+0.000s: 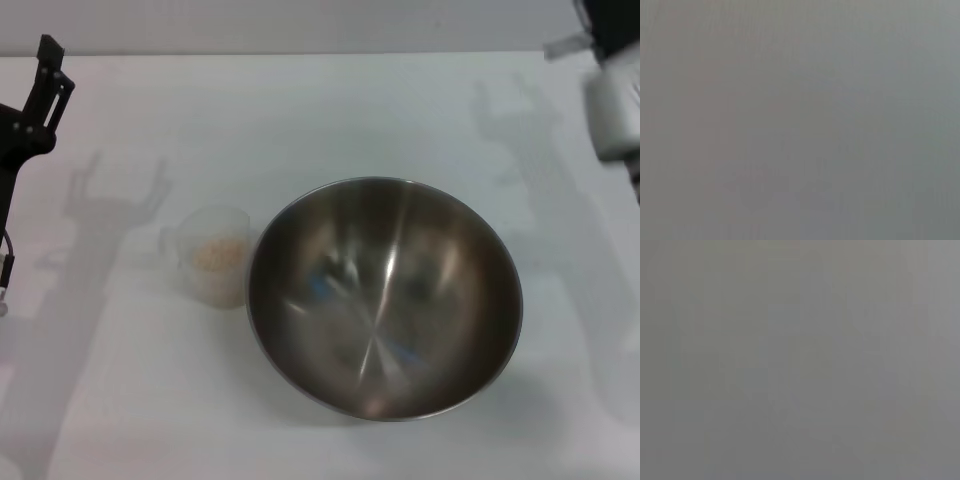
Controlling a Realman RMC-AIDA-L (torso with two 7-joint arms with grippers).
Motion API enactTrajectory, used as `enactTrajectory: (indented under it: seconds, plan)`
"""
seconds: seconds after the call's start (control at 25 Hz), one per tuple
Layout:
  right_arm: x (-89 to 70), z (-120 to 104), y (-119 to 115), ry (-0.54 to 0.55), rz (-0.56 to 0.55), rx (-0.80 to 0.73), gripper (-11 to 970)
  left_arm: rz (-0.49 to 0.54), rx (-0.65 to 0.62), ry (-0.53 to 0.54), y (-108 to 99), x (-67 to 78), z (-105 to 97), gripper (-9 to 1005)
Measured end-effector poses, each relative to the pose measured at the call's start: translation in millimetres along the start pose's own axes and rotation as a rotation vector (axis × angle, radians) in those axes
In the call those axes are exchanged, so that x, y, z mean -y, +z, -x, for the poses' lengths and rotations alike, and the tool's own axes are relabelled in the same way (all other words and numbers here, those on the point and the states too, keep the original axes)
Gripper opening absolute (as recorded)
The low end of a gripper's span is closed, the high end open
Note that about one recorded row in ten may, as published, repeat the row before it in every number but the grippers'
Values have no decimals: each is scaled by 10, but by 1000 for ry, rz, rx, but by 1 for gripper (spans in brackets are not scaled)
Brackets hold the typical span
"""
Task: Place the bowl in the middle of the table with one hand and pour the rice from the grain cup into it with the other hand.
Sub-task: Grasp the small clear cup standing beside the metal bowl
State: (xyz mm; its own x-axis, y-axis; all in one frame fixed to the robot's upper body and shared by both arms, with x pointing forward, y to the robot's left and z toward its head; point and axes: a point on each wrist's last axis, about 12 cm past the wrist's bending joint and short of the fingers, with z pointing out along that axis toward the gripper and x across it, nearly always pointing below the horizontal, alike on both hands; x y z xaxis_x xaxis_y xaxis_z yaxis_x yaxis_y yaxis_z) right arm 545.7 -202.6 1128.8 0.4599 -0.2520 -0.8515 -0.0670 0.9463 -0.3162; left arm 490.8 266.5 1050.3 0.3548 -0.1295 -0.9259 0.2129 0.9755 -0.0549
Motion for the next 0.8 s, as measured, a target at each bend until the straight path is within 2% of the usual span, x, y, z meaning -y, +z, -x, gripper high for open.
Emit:
enactTrajectory:
  seconds: [0.04, 0.08, 0.16, 0.2, 0.24, 0.32, 0.4, 0.44, 0.48, 0.8]
  plan:
    - [0, 0, 0, 0, 0, 0, 492, 1, -2, 0, -11, -1, -2, 870]
    - [84, -130, -176, 72, -26, 52, 492, 4, -8, 1, -44, -8, -5, 870]
    - [142, -191, -255, 115, -35, 68, 492, 6, -16, 2, -91, -14, -10, 870]
    - [256, -319, -373, 204, -42, 59, 492, 6, -30, 3, -169, -19, -19, 870]
    - [256, -319, -373, 204, -42, 59, 492, 6, -30, 3, -169, -19, -19, 871]
    - [388, -461, -472, 296, -56, 17, 492, 2, -51, 7, -272, -23, -34, 871]
    - [521, -579, -550, 343, -84, -25, 492, -11, -81, 12, -411, -14, -52, 871]
    - [583, -631, -590, 353, -102, -47, 492, -14, -91, 13, -457, -11, -58, 871]
    - [686, -708, -659, 356, -136, -83, 492, -32, -125, 18, -594, 5, -79, 871]
    - [819, -810, -739, 297, -158, -146, 492, -117, -233, 34, -839, 80, -163, 870]
